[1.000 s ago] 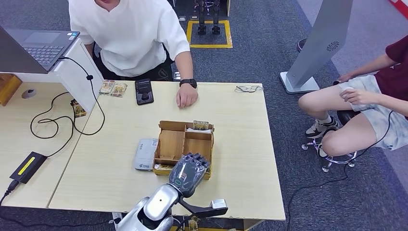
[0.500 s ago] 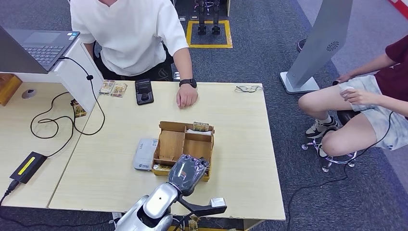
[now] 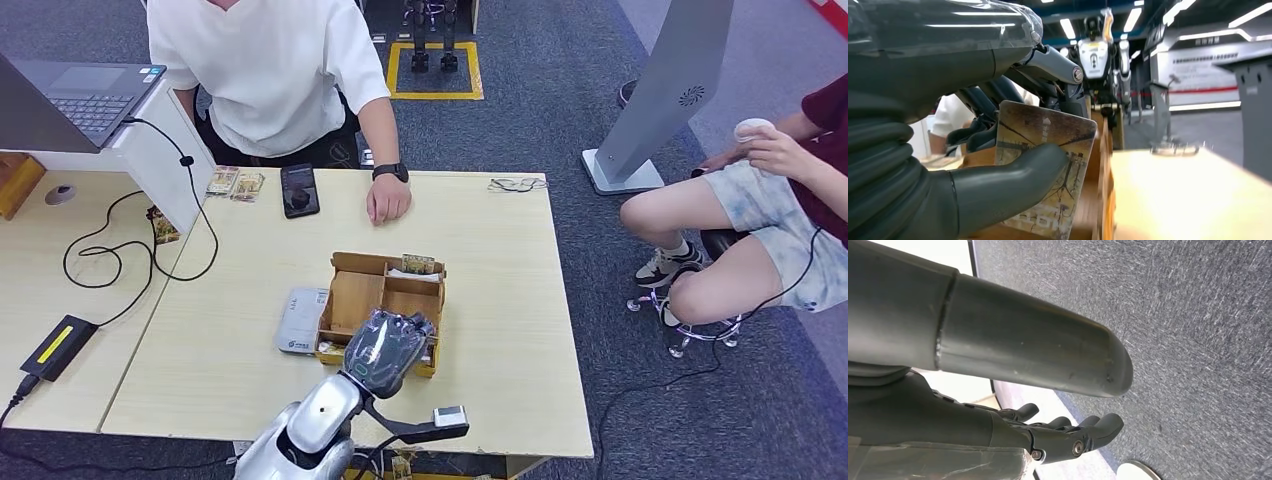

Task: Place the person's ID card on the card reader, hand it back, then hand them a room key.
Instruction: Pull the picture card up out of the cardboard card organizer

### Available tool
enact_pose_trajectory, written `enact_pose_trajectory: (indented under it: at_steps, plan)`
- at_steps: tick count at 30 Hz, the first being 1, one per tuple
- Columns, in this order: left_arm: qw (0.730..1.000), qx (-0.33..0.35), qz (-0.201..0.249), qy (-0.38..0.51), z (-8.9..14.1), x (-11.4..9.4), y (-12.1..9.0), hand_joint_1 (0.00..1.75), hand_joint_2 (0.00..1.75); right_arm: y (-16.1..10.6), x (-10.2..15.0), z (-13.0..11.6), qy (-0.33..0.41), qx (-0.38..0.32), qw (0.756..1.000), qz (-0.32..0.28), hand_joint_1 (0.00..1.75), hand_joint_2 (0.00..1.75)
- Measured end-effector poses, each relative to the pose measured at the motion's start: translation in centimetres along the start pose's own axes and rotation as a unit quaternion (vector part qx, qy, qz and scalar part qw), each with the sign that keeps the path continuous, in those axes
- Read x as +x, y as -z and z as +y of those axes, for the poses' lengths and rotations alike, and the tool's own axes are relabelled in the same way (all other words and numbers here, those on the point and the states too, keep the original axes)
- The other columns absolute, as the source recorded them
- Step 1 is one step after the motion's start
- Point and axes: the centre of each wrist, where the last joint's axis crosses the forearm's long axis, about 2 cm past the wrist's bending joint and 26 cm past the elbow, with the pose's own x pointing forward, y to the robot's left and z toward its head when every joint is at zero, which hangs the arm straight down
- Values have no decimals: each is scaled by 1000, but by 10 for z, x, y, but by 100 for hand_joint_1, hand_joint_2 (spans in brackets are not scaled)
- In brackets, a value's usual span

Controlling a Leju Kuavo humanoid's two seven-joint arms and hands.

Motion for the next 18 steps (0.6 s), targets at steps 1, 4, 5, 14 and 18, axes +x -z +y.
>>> enact_pose_trajectory:
  at_steps: [1,4,5,14,18]
  plan:
    - [1000,14,-1,-8,7,-1,3,175,175,0,0,0,-1,0,1000,0,0,0]
    - [998,54,-2,-29,26,-2,10,175,175,0,0,0,-2,0,1000,-1,0,0]
    - [997,66,-2,-33,32,-3,12,175,175,0,0,0,-2,-1,1000,-2,0,0]
    - [989,134,-8,-57,70,-7,27,175,175,0,2,0,-3,-1,1000,-9,0,0]
    - [987,149,-8,-64,91,-14,43,175,175,0,6,-1,-4,-2,1000,-16,0,0]
